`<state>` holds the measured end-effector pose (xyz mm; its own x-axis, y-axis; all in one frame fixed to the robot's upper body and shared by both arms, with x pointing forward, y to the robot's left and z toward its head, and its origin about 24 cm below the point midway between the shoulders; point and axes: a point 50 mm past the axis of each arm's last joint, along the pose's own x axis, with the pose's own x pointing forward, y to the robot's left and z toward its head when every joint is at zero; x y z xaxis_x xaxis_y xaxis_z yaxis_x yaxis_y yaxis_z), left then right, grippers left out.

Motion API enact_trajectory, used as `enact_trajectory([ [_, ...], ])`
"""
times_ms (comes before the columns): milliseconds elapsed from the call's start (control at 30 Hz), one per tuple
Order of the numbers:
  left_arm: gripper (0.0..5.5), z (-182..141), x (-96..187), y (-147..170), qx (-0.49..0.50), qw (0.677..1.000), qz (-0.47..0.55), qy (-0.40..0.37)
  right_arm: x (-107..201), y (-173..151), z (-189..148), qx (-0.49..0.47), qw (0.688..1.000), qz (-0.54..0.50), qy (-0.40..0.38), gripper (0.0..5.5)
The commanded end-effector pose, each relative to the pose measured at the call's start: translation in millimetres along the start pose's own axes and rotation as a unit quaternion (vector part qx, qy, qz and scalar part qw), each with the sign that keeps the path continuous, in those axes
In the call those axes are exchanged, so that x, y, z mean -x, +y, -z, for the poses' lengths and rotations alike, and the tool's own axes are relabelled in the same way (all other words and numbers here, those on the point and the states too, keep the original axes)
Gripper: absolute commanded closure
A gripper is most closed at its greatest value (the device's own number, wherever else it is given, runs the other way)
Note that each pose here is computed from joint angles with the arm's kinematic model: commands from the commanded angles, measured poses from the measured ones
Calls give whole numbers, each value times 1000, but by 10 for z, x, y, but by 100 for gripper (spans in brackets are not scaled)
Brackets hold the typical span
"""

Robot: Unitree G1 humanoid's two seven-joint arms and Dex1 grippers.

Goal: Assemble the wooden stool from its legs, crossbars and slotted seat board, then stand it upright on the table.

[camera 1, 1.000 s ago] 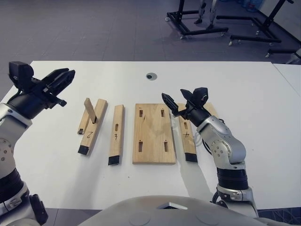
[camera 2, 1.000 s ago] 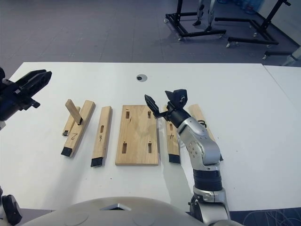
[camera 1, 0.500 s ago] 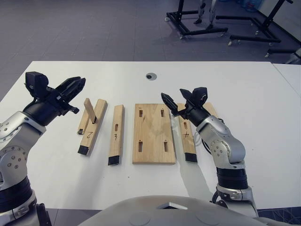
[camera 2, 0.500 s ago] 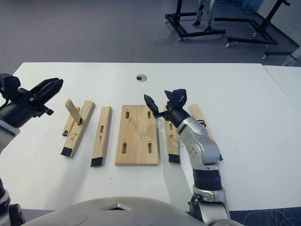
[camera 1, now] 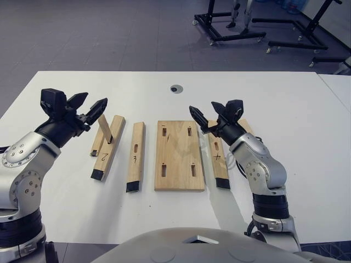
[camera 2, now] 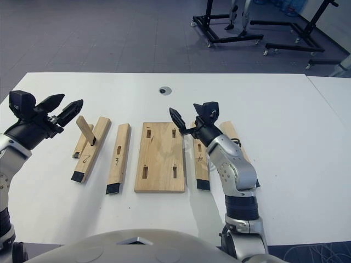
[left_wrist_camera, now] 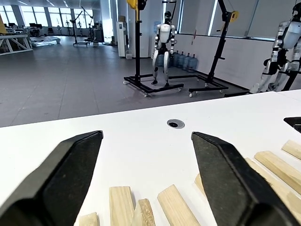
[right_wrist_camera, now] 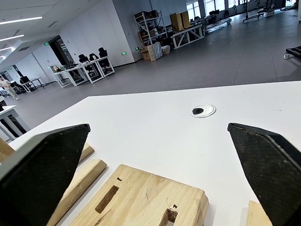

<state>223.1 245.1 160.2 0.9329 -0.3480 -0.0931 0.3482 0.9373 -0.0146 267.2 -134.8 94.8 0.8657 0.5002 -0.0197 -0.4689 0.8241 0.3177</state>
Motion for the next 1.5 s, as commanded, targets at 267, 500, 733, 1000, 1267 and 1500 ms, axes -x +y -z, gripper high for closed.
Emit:
enact_trajectory([
  [267,26,345,110,-27,-6,999,-7,53,-24,16,-48,1,1000,-2,-10,10],
  [500,14,646,187,-65,-10,995,-9,98,-14,31,-13,1,1000,-7,-4,10],
  [733,14,1043,120,-67,-19,986,-40,162,-38,42,-4,3,1000,-17,4,10],
  [1000,14,1108,191,-142,-21,981,-42,191,1,48,15,4,1000,-17,11,10],
  [1267,14,1277,276,-176,-16,969,-53,242,17,73,36,-3,1000,-12,12,10],
  [1500,14,1233,242,-206,-28,967,-53,246,16,54,10,-1,1000,-11,12,10],
])
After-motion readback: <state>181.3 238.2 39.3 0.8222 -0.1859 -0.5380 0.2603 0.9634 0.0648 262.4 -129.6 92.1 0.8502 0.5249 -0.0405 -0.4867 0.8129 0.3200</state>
